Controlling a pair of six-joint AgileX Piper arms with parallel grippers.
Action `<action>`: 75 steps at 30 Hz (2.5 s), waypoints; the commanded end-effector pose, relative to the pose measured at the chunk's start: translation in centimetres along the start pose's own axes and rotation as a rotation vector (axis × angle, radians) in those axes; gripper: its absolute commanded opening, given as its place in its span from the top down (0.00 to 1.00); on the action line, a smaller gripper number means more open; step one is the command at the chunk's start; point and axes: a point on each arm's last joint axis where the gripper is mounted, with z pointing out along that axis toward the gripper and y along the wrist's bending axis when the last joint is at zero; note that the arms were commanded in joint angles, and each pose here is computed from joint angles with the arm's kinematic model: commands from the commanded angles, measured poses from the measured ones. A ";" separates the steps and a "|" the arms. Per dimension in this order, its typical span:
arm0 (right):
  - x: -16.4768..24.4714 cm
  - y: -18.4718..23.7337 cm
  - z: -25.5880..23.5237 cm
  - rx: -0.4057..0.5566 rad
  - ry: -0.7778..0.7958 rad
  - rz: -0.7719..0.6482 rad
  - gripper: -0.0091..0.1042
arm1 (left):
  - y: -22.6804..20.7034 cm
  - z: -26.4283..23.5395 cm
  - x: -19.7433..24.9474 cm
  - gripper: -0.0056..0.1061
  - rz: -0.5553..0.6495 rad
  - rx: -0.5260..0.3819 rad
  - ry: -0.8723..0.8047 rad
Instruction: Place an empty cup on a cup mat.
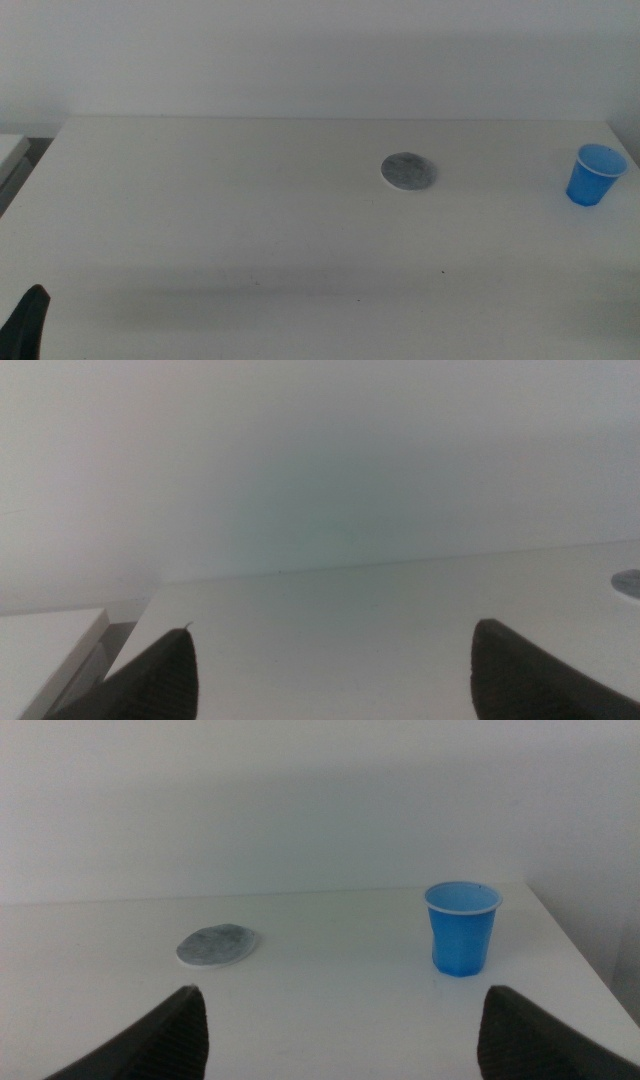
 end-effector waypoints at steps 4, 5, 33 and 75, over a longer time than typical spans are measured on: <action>-0.2 0.0 0.0 -0.002 -0.027 -0.006 0.12 | 0.0 0.0 -0.1 0.11 -0.003 0.002 -0.010; -0.2 0.0 0.0 -0.002 -0.029 0.005 0.12 | 0.0 0.0 -0.1 0.11 -0.003 0.002 -0.010; -21.1 1.5 10.6 0.120 0.661 0.180 0.11 | 0.0 0.0 -0.1 0.11 -0.003 0.002 -0.010; -3.9 -11.8 39.7 0.317 1.168 0.317 0.91 | 0.0 0.0 -0.1 0.11 -0.003 0.002 -0.010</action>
